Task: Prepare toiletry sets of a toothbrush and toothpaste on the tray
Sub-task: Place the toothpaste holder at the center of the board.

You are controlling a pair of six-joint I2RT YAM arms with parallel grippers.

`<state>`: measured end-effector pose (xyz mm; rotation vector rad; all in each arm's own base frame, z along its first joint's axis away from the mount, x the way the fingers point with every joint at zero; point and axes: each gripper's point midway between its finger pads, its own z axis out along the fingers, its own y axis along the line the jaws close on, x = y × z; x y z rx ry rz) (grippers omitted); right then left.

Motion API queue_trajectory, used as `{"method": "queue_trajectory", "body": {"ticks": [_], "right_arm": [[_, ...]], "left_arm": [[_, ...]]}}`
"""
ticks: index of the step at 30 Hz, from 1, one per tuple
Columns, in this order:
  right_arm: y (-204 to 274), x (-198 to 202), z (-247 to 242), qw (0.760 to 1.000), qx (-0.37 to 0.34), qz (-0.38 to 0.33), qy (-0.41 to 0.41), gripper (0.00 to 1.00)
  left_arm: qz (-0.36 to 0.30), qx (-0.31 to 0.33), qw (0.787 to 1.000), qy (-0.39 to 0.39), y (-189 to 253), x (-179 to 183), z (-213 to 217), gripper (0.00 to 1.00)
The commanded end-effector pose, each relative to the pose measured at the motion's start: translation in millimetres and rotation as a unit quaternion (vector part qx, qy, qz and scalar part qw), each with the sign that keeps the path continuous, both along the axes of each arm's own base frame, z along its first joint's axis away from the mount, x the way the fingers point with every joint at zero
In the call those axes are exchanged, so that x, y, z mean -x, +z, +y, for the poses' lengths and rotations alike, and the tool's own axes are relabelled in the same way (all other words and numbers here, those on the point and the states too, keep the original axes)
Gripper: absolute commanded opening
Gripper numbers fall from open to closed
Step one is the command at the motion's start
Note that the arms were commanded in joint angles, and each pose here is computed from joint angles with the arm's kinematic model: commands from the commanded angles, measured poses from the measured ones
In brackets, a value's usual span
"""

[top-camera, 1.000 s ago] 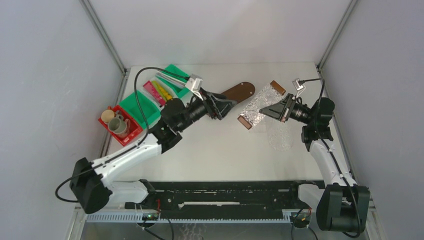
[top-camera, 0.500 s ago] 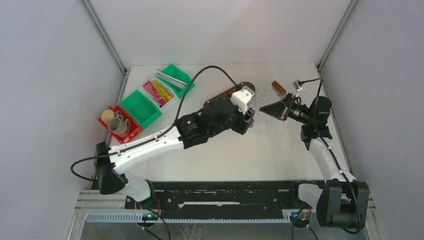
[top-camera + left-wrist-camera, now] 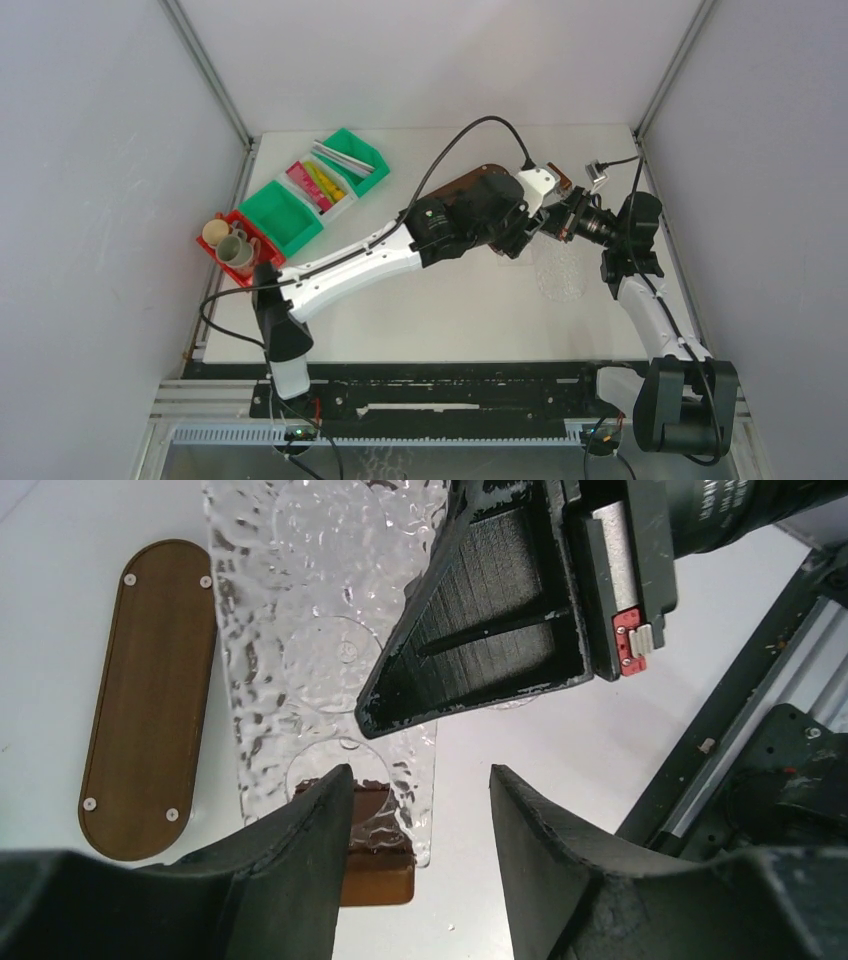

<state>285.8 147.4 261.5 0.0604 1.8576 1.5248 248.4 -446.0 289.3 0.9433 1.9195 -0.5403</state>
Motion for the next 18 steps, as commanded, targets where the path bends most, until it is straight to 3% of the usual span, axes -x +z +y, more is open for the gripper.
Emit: {"method": "queue_trajectory", "body": {"ticks": [1, 18], "right_arm": [[12.1, -2.4, 0.2, 0.999, 0.002, -0.032, -0.003, 0.00], [11.7, -1.8, 2.0, 1.000, 0.000, -0.031, 0.003, 0.00]], "left_arm": [[-0.012, -0.021, 1.000, -0.006, 5.1, -4.4, -2.3, 0.57], [-0.032, -0.064, 0.997, 0.013, -23.7, -25.1, -13.1, 0.48]]}}
